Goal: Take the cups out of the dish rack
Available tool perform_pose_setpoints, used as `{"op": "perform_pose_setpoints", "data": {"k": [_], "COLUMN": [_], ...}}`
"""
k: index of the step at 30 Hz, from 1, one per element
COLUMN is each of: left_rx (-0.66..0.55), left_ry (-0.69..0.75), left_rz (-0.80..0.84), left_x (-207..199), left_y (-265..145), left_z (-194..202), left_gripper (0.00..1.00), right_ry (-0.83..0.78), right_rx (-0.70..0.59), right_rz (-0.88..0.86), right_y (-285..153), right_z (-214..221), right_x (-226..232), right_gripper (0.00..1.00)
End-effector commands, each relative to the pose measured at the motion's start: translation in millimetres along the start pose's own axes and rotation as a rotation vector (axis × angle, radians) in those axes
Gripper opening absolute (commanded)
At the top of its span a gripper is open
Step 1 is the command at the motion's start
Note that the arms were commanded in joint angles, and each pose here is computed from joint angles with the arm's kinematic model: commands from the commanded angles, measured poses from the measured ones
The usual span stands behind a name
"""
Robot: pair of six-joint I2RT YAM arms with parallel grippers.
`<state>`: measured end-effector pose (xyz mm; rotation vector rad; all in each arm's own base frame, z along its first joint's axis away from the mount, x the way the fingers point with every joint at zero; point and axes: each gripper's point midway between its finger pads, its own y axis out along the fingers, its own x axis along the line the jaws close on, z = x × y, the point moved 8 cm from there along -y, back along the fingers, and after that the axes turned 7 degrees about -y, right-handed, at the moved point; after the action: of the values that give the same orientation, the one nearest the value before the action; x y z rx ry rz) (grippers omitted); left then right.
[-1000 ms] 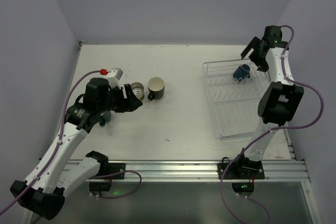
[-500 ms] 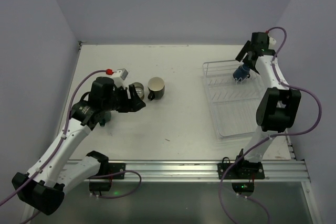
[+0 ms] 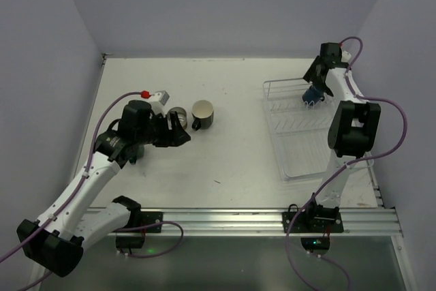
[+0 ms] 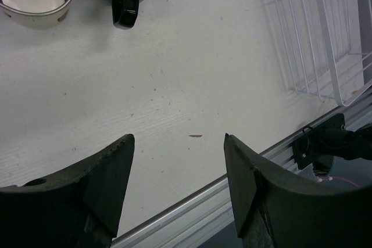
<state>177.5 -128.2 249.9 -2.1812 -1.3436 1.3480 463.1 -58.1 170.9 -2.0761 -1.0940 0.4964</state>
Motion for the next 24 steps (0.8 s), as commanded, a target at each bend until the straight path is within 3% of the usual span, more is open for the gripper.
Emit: {"op": "perform_pose_setpoints", "data": {"k": [1,9,24], "left_rx": [0.004,0.008,0.024], "left_ry": [0.013,0.013,0.009], "left_rz": [0.03,0.036,0.048], "left_x": [-2,-2,0], "left_y": [4,6,9], "left_z": [2,2,7], "left_gripper": [0.67,0.67,0.67], "right_ry": [0.038,0.043,0.042], "right_rx": [-0.075,-0.048,-0.032], "right_rz": [0.001,-0.016,-0.02], "right_y": [-1,6,6], "right_z": [-18,-10,-2], "right_x": [5,7,12], "right_gripper": [0.88,0.75,0.7]}}
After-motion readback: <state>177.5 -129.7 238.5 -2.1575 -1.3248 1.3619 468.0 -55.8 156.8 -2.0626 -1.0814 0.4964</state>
